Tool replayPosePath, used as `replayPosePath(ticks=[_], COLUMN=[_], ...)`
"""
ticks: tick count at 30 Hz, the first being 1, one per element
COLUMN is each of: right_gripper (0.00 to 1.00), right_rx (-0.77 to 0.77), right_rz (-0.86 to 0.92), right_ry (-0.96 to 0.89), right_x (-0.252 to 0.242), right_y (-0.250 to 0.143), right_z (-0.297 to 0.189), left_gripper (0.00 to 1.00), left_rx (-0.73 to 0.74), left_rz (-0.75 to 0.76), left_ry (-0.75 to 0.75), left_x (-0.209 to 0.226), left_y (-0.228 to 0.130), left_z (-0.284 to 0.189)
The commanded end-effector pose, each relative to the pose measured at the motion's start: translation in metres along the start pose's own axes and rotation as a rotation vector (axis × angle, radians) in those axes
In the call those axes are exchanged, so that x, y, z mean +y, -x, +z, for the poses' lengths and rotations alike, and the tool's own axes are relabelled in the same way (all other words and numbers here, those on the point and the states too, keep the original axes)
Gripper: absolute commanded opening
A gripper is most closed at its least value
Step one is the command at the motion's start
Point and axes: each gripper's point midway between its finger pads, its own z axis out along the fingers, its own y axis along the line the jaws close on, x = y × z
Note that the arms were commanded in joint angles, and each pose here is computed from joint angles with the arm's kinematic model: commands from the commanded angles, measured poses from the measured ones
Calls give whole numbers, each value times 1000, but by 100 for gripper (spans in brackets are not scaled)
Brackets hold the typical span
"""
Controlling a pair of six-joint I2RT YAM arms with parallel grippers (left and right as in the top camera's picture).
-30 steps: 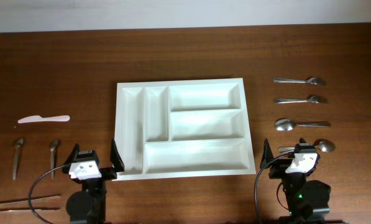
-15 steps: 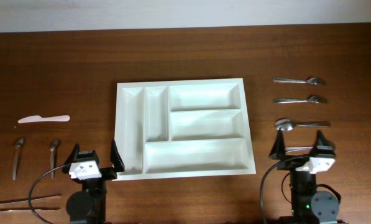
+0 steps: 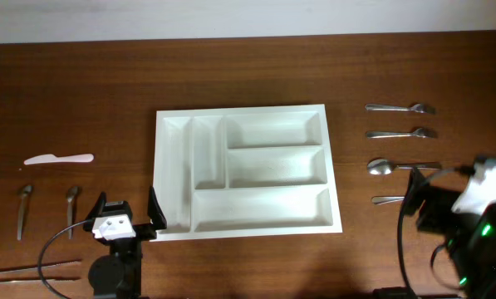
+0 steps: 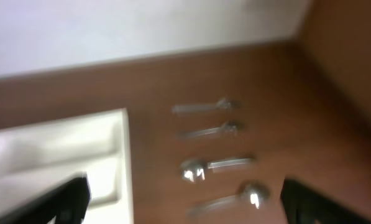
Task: Pack container
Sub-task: 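Move the right gripper over the large silver spoon on the right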
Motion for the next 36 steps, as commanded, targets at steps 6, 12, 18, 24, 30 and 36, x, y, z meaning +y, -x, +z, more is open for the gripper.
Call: replayPosePath(ticks=[6,12,18,24,30,36], right_gripper=[99,99,99,99,99,99], right_rx=[151,302,420,530,678,784], right_rz=[127,770,796,965,1060,1093], right_ry=[38,-505,-598,-732,-870,-911], right_x=[19,-54,-71,-95,-124,-142], right_y=[51,-1,-16,-42,-84,-130], right_z=[8,27,64,99,122,149], left_gripper=[99,99,99,99,99,99], left_rx=[-4,-4,-4,-4,-4,-4], left_rz=[21,21,21,21,21,21], left_ry=[-4,-4,-4,-4,-4,-4], left_x=[0,0,0,0,0,0], left_y=[0,0,0,0,0,0], left_z=[0,0,0,0,0,0])
